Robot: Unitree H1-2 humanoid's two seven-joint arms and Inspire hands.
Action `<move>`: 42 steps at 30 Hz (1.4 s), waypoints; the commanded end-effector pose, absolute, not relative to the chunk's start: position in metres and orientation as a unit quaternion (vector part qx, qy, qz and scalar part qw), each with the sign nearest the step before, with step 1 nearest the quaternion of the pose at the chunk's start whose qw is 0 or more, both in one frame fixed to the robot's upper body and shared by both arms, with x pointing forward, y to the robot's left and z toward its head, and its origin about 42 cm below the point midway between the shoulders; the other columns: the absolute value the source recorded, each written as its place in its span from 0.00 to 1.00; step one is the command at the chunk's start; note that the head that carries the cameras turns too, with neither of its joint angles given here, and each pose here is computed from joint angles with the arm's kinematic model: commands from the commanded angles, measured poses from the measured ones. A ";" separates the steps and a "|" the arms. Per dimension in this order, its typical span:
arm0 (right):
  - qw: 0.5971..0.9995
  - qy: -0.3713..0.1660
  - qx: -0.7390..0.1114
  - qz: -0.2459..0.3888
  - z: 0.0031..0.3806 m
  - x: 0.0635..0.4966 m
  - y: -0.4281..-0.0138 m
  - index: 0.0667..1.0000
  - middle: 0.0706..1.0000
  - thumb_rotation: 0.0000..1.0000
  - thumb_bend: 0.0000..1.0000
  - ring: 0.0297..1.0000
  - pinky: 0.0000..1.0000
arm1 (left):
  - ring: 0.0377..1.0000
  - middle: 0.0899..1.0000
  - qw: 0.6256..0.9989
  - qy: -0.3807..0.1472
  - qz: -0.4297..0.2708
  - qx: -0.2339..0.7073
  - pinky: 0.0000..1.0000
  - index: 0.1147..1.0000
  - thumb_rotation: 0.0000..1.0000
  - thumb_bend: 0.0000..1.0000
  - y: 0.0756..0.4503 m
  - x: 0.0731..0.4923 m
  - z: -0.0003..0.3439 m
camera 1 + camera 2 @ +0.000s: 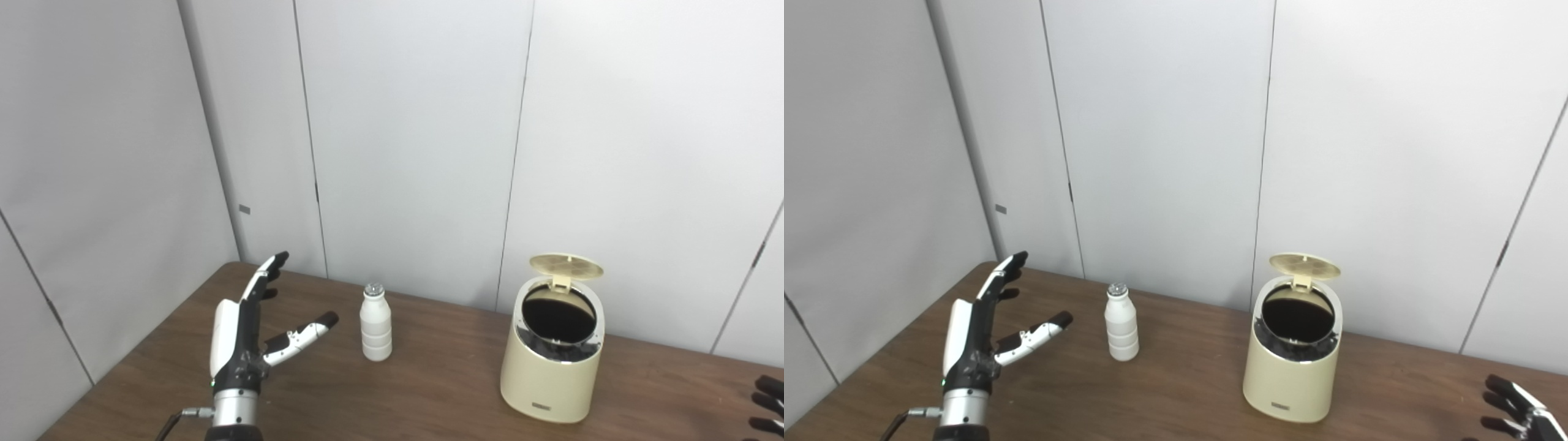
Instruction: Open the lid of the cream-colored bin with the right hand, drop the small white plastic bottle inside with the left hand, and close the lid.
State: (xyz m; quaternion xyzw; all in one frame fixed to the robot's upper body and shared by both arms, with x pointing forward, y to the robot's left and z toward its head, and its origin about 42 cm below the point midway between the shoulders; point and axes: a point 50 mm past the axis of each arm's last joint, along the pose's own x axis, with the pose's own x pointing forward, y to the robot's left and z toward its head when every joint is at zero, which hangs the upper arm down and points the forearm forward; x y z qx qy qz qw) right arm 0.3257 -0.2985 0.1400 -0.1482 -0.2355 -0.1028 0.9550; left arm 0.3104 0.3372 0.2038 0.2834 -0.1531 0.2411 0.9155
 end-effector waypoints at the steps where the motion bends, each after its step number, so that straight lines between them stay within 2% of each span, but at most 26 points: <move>1: 0.956 -0.210 -0.180 -0.103 0.119 0.305 -0.317 0.73 0.76 0.67 0.69 0.74 0.60 | 0.98 0.99 0.913 -0.154 0.232 0.298 0.89 0.96 0.51 1.00 0.335 0.322 0.217; 4: 0.955 -0.214 -0.177 -0.104 0.121 0.304 -0.316 0.72 0.76 0.69 0.73 0.73 0.60 | 1.00 1.00 0.915 -0.123 0.230 0.308 0.90 0.99 0.53 1.00 0.333 0.330 0.210; 10: 0.955 -0.211 -0.178 -0.103 0.120 0.303 -0.316 0.73 0.76 0.71 0.75 0.73 0.59 | 1.00 1.00 0.916 -0.101 0.221 0.319 0.93 1.00 0.53 1.00 0.332 0.342 0.203; 15: 0.955 -0.212 -0.180 -0.102 0.120 0.301 -0.315 0.73 0.76 0.72 0.77 0.73 0.59 | 1.00 1.00 0.921 -0.087 0.197 0.323 0.89 0.96 0.54 1.00 0.328 0.349 0.198; 21: 0.947 -0.223 -0.202 -0.111 0.122 0.302 -0.313 0.72 0.76 0.73 0.73 0.75 0.60 | 1.00 1.00 0.914 -0.087 0.191 0.347 0.88 0.92 0.52 1.00 0.322 0.352 0.197; 25: 0.944 -0.225 -0.212 -0.113 0.121 0.302 -0.313 0.72 0.77 0.76 0.76 0.76 0.61 | 1.00 1.00 0.914 -0.089 0.189 0.348 0.89 0.90 0.48 1.00 0.320 0.352 0.197; 30: 0.941 -0.228 -0.221 -0.120 0.121 0.302 -0.313 0.71 0.76 0.76 0.79 0.74 0.56 | 1.00 1.00 0.911 -0.099 0.188 0.352 0.91 0.84 0.44 1.00 0.318 0.353 0.197; 42: 0.944 -0.228 -0.207 -0.117 0.122 0.300 -0.310 0.70 0.76 0.76 0.85 0.73 0.55 | 1.00 1.00 0.906 -0.097 0.195 0.363 0.81 0.81 0.43 1.00 0.310 0.365 0.198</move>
